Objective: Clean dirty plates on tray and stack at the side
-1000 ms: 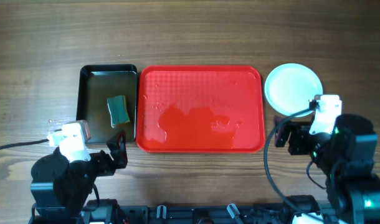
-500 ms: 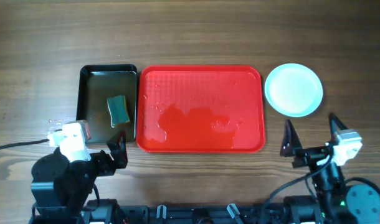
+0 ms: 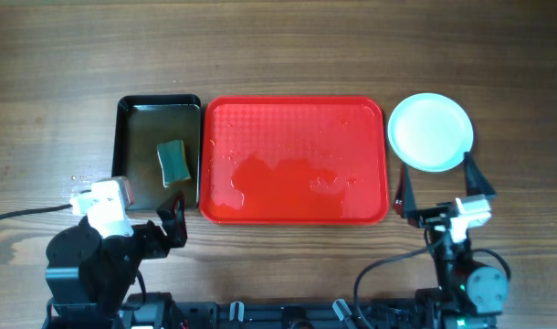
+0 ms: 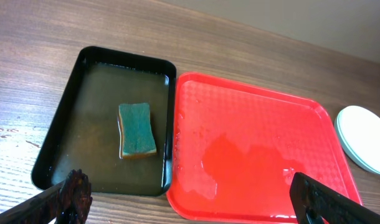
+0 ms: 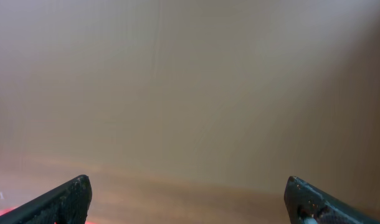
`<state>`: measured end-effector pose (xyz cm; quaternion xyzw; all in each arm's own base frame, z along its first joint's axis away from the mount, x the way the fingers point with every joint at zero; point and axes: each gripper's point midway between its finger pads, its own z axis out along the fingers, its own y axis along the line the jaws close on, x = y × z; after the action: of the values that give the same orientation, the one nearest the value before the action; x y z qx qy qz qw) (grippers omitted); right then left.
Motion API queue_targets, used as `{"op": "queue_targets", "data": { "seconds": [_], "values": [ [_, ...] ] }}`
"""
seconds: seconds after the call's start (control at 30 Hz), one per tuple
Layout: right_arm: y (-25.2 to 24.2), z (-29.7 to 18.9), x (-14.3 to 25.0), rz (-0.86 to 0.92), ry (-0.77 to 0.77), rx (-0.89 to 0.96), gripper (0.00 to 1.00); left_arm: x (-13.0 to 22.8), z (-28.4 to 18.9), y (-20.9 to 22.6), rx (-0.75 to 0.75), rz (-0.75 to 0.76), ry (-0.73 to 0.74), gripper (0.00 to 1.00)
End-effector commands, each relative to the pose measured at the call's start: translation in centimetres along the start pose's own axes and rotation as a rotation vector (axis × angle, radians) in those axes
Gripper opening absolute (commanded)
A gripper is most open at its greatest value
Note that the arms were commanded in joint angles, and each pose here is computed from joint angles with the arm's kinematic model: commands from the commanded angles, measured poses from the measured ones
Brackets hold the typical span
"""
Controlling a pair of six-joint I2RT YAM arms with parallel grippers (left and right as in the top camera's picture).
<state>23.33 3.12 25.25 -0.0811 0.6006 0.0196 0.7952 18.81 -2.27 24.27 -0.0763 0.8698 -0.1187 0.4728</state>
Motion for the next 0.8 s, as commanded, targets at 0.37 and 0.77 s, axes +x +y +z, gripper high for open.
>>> {"op": "queue_targets", "data": {
  "seconds": [0.37, 0.77],
  "values": [
    [1.2, -0.9, 7.5, -0.019, 0.257, -0.053, 1.0, 0.1, 0.0, -0.2, 0.015, 0.013, -0.002, 1.0],
    [1.2, -0.9, 7.5, -0.019, 0.257, -0.053, 1.0, 0.1, 0.0, -0.2, 0.015, 0.013, -0.002, 1.0]
  ]
}}
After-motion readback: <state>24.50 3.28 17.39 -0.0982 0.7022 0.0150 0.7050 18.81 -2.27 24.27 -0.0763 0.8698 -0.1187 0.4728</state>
